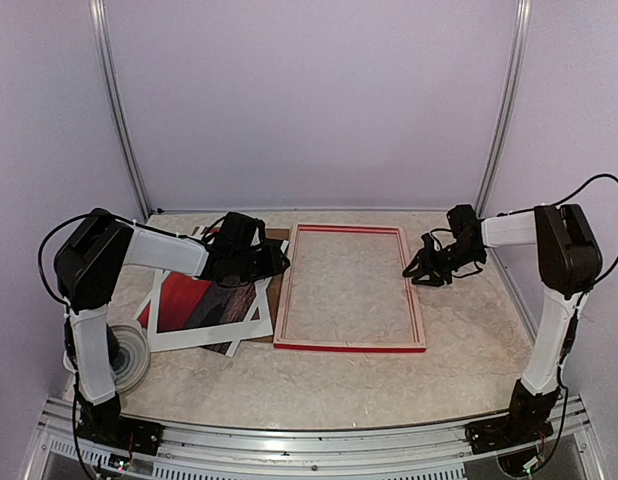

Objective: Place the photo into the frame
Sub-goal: Place the glass panel at the frame body.

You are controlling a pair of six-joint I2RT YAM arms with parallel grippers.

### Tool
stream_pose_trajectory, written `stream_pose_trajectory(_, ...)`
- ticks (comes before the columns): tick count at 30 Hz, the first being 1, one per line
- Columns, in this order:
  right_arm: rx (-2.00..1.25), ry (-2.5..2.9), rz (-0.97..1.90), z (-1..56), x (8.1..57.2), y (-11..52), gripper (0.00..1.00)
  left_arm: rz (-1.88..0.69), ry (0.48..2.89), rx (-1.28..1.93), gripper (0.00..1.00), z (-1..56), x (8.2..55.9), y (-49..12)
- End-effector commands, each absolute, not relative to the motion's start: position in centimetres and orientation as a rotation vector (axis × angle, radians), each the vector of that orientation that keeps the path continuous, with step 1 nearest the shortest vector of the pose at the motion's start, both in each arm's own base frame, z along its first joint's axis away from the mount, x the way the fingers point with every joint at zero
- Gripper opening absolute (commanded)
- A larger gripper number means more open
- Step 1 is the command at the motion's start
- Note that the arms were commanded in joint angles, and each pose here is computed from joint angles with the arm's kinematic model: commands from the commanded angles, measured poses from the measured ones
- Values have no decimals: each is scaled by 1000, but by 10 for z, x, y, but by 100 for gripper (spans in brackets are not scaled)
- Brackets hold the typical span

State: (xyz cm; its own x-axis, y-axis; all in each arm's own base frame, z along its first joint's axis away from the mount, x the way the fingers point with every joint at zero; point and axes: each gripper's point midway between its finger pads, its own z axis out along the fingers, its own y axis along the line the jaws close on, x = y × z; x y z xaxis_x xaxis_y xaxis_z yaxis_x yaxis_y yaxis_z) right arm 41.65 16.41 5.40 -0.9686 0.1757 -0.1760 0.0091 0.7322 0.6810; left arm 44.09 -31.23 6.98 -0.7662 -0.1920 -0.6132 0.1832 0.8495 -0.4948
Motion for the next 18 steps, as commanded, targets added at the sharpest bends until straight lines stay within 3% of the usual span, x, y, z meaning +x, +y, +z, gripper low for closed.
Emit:
stream_pose_trajectory(1,119,2702,926,68,422,155,40,-711,2343,-12,59,66,440,-313)
stream_pose_trajectory(18,115,2736,610,62,433,128,39,-719,2346,-8,59,64,440,-316)
